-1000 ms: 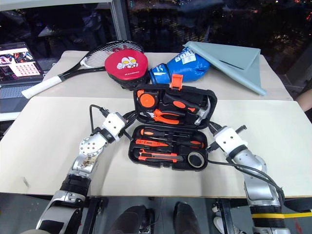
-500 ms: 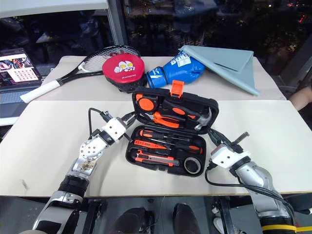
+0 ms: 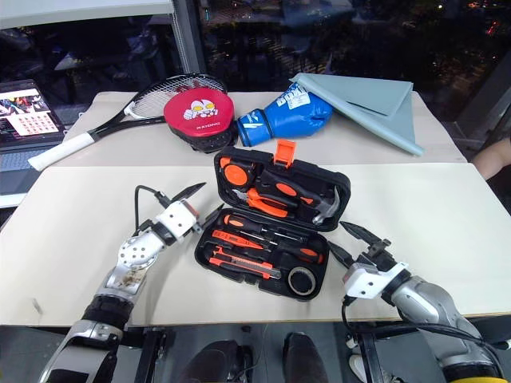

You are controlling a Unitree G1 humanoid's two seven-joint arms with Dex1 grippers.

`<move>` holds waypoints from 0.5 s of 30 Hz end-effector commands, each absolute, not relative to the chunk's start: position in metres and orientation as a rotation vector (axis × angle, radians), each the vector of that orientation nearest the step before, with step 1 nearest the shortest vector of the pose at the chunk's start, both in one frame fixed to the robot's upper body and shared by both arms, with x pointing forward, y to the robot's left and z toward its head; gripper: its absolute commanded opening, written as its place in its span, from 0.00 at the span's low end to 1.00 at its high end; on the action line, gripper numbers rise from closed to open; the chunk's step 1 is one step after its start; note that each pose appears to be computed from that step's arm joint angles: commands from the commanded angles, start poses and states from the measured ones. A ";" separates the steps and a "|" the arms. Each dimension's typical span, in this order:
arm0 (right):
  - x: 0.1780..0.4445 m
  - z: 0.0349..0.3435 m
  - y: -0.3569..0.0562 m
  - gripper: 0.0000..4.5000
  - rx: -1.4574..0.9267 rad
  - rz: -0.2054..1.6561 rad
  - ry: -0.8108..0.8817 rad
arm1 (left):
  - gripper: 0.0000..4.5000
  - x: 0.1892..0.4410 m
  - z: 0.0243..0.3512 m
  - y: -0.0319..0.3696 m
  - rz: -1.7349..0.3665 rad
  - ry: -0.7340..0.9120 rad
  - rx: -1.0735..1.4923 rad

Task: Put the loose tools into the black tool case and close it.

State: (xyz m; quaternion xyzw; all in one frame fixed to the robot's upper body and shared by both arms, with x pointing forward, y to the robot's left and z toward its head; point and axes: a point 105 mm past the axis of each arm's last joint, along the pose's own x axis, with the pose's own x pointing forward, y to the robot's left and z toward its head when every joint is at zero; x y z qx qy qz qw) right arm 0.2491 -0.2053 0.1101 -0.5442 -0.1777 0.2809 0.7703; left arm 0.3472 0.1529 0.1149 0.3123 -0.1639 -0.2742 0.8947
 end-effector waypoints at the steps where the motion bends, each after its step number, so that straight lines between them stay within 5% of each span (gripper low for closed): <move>1: 0.237 0.123 -0.220 1.00 -1.178 0.619 -0.356 | 1.00 0.339 0.114 0.180 -0.513 -0.308 0.665; 7: 0.244 0.125 -0.254 1.00 -0.859 0.494 -0.117 | 1.00 0.344 0.110 0.193 -0.485 -0.222 0.613; 15: 0.282 0.155 -0.259 1.00 -0.222 0.347 0.090 | 1.00 0.389 0.126 0.166 -0.635 0.083 0.240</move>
